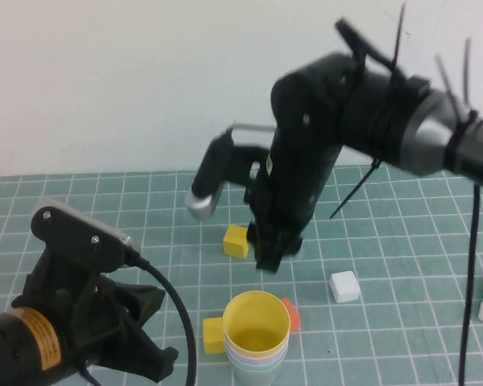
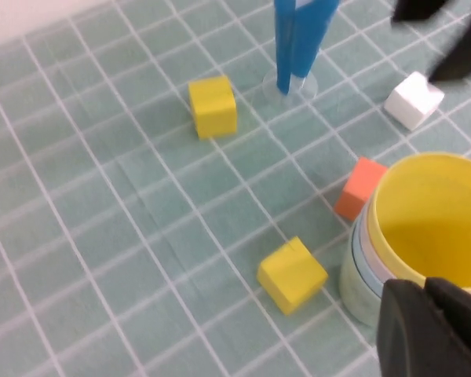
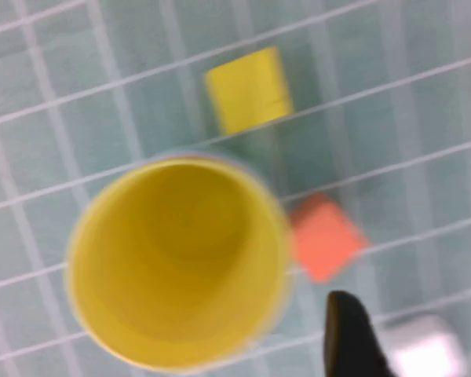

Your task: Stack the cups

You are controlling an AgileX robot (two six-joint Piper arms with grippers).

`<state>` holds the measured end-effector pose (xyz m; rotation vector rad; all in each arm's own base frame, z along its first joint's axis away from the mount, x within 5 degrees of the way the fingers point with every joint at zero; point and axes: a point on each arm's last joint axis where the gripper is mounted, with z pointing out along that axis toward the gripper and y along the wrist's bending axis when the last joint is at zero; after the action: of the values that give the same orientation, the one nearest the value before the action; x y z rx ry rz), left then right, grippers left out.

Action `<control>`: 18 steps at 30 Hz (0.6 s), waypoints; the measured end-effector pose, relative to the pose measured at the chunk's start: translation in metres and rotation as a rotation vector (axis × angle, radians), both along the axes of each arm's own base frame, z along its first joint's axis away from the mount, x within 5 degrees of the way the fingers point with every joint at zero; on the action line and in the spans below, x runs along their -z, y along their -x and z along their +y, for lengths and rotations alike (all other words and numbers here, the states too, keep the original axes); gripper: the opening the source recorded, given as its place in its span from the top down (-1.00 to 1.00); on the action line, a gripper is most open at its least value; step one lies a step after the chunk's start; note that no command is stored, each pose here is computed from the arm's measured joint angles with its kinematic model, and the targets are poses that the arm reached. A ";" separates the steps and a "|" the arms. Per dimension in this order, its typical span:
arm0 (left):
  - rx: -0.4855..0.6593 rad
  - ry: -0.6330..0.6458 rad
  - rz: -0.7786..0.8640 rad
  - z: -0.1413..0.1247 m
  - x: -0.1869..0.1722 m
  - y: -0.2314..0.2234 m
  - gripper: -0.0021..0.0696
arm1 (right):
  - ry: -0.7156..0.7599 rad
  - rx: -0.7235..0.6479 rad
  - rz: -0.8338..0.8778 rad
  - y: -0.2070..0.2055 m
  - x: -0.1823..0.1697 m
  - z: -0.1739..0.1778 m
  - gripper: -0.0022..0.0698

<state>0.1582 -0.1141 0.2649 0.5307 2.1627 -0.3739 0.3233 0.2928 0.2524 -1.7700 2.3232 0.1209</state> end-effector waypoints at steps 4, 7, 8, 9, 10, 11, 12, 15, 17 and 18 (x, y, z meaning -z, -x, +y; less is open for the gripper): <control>0.049 -0.037 -0.118 0.008 -0.014 0.008 0.95 | 0.005 -0.008 -0.182 -0.003 -0.055 -0.011 0.30; 0.068 -0.065 -0.237 0.019 -0.030 0.019 0.95 | 0.051 0.016 -0.364 -0.002 -0.099 -0.030 0.63; 0.068 -0.079 -0.270 0.024 -0.035 0.023 0.95 | 0.062 0.032 -0.407 0.000 -0.110 -0.036 0.74; 0.064 -0.085 -0.301 0.030 -0.040 0.028 0.95 | 0.076 0.046 -0.451 0.003 -0.123 -0.044 0.81; 0.062 -0.086 -0.327 0.034 -0.043 0.032 0.95 | 0.084 0.058 -0.486 0.008 -0.135 -0.052 0.86; 0.059 -0.079 -0.354 0.038 -0.045 0.038 0.95 | 0.084 0.071 -0.509 0.013 -0.147 -0.059 0.88; 0.058 -0.069 -0.378 0.043 -0.045 0.044 0.95 | 0.076 0.079 -0.526 0.020 -0.158 -0.066 0.90; 0.069 0.017 -0.463 0.054 -0.039 0.063 0.95 | 0.005 0.058 -0.557 0.045 -0.190 -0.083 0.93; 0.073 0.088 -0.517 0.062 -0.031 0.077 0.95 | -0.069 0.031 -0.562 0.062 -0.208 -0.091 0.94; 0.075 0.116 -0.540 0.066 -0.025 0.083 0.95 | -0.098 0.021 -0.568 0.069 -0.215 -0.095 0.94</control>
<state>0.0751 -0.0485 0.2903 0.5719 1.5963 -0.3467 0.2544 0.1982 0.4675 -1.4864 1.8890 -0.2382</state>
